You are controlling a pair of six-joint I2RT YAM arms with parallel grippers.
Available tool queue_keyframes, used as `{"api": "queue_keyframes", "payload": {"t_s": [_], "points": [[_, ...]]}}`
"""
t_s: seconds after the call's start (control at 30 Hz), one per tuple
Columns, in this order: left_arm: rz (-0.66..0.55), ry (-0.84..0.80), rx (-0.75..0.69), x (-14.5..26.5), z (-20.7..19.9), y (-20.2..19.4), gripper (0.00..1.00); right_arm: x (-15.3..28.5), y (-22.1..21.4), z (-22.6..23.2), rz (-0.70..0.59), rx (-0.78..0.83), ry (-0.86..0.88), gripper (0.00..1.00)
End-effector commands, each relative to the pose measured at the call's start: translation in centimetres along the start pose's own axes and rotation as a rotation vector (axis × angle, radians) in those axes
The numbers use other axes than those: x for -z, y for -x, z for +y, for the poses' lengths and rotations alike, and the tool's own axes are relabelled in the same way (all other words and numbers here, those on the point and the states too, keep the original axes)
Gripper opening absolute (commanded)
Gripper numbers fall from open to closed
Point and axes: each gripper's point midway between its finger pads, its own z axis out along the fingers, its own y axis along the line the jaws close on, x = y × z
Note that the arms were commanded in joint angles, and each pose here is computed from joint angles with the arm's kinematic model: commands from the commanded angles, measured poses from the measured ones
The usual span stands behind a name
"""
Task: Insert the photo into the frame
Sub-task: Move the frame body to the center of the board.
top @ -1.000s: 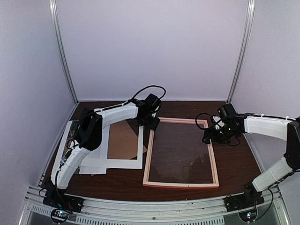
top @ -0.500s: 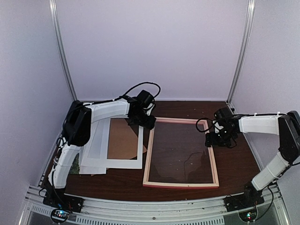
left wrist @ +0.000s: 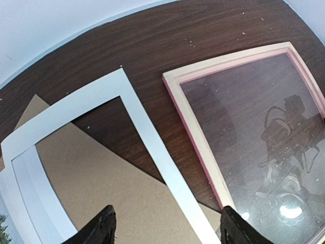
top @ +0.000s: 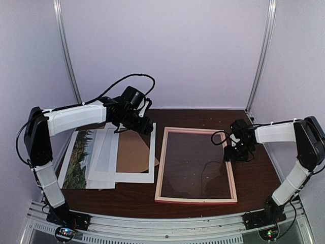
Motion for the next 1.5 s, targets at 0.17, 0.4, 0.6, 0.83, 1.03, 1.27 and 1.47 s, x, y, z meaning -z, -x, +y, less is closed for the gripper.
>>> {"api": "queue_keyframes", "payload": {"t_s": [0.17,0.4,0.6,0.83,1.03,1.27,1.47], "points": [[0.015,0.179,0.018,2.7,4.3,-3.3,0.71,-0.4,1.0,-1.7,-0.005,-0.042,-0.024,0.52],[0.108,0.249,0.106,3.6,8.6,-7.8,0.72,0.1,1.7,-3.7,-0.003,-0.084,-0.053,0.47],[0.152,0.263,0.211,4.3,12.0,-10.9,0.72,1.1,2.7,-4.7,-0.031,-0.096,-0.067,0.47],[0.19,0.28,0.375,4.9,16.3,-14.3,0.72,4.8,5.4,-1.7,-0.164,-0.066,0.037,0.65],[0.191,0.275,0.479,4.9,18.7,-16.0,0.72,7.2,7.5,3.4,-0.235,0.017,0.174,0.74],[0.18,0.294,0.529,4.5,20.7,-17.0,0.85,8.4,8.3,10.3,-0.267,0.123,0.298,0.82],[0.208,0.279,0.547,3.1,21.2,-16.6,0.91,6.6,7.9,18.0,-0.223,0.23,0.401,0.86]]}}
